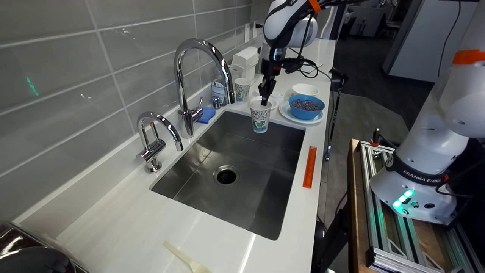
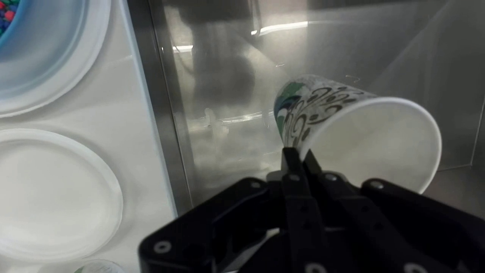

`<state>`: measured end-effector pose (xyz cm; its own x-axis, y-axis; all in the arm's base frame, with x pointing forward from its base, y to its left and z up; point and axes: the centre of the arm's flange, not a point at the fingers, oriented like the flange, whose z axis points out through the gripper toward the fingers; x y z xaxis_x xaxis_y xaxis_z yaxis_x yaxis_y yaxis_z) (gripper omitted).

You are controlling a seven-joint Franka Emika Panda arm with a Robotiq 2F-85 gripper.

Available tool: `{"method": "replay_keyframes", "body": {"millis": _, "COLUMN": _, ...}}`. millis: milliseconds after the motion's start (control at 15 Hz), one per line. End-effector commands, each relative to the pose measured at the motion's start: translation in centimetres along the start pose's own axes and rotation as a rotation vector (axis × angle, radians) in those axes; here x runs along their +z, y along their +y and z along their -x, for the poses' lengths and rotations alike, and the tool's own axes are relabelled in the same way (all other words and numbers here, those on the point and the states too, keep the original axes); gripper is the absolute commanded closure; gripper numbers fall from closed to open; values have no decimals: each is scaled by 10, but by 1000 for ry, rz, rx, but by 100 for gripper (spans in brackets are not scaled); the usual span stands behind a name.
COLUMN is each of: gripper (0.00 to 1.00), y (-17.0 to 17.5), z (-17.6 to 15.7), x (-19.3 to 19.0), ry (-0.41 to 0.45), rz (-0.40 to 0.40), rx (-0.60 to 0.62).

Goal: Put the cup in the sink and turn on the tap

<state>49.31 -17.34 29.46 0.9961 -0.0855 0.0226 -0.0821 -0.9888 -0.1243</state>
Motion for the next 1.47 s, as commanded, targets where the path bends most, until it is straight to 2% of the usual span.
{"method": "replay_keyframes", "body": {"millis": 0, "gripper": 96, "y": 0, "z": 0, "x": -1, "ry": 1, "rz": 0, "rx": 0}}
{"method": "replay_keyframes", "body": {"millis": 200, "gripper": 99, "y": -5, "z": 0, "x": 6, "ry": -7, "rz": -8, "rx": -25}}
{"method": "replay_keyframes", "body": {"millis": 533, "gripper": 99, "y": -46, "z": 11, "x": 50, "ry": -49, "rz": -16, "rx": -137}}
{"method": "replay_keyframes", "body": {"millis": 933, "gripper": 99, "y": -81, "z": 16, "x": 107, "ry": -44, "rz": -7, "rx": -197}}
{"method": "replay_keyframes", "body": {"millis": 1000, "gripper": 99, "y": -86, "z": 16, "x": 110, "ry": -52, "rz": -12, "rx": -204}}
{"method": "replay_keyframes", "body": {"millis": 1067, "gripper": 96, "y": -82, "z": 15, "x": 94, "ry": -58, "rz": 0, "rx": -189}}
{"method": "replay_keyframes", "body": {"millis": 1333, "gripper": 96, "y": -87, "z": 16, "x": 106, "ry": -70, "rz": -4, "rx": -199}}
{"method": "replay_keyframes", "body": {"millis": 1400, "gripper": 99, "y": -87, "z": 16, "x": 106, "ry": -69, "rz": -4, "rx": -198}}
